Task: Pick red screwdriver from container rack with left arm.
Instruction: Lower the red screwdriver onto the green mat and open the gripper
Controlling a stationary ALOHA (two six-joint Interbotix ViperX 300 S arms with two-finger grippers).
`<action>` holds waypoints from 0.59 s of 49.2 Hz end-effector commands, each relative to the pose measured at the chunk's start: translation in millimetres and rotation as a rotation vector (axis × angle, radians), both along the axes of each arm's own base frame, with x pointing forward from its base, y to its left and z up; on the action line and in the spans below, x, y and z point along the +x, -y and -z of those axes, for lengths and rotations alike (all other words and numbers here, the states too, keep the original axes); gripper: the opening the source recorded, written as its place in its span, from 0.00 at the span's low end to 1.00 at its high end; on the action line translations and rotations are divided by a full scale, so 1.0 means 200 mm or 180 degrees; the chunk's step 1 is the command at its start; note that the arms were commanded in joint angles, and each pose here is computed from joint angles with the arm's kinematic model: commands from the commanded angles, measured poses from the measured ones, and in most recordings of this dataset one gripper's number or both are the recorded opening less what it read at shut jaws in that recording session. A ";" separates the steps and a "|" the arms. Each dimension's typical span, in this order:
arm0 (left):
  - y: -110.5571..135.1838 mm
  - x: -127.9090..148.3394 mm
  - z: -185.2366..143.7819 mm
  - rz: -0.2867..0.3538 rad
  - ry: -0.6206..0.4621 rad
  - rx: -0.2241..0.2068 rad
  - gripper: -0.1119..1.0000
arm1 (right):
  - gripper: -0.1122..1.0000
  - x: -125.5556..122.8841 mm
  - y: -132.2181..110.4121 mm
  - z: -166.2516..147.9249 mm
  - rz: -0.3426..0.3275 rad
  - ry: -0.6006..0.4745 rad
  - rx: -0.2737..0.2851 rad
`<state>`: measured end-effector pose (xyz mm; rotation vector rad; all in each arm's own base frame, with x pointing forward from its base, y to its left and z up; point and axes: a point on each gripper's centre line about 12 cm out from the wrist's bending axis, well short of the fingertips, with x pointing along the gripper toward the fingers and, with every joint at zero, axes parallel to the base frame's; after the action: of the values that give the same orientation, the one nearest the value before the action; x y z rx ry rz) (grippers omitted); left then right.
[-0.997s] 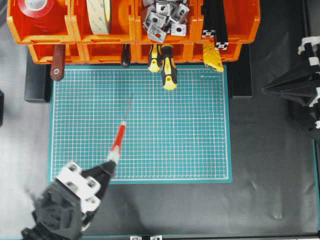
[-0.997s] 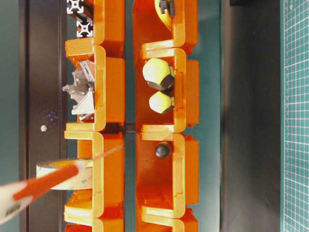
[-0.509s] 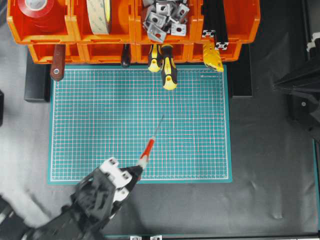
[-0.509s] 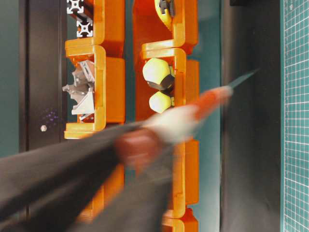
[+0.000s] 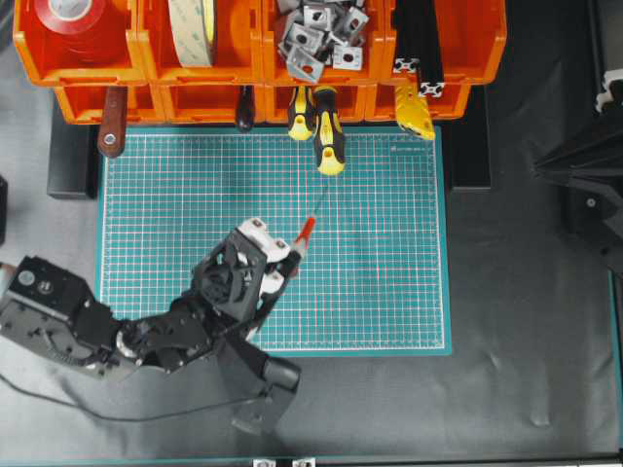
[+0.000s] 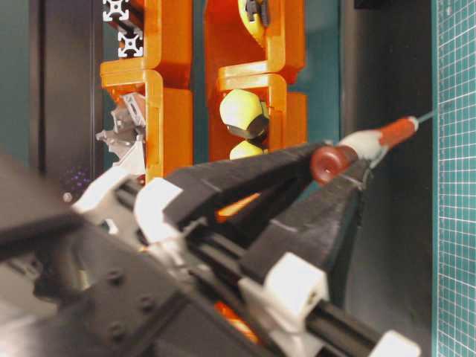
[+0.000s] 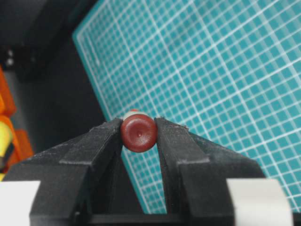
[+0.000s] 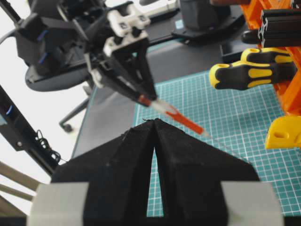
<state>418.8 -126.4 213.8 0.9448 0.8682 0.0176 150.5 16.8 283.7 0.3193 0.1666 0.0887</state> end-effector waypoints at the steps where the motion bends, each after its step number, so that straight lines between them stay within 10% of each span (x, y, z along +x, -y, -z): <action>1: -0.03 -0.01 -0.07 -0.0005 0.0103 -0.0057 0.32 | 0.10 0.01 0.00 -0.06 0.0011 0.0081 0.0023; 29: -0.08 0.00 0.01 0.0138 0.0171 -0.0374 0.32 | 0.10 0.01 0.00 -0.06 0.0025 0.0067 0.0021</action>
<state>418.7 -108.2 195.0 0.8870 0.8384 -0.0532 150.5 16.1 283.7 0.3197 0.1658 0.0841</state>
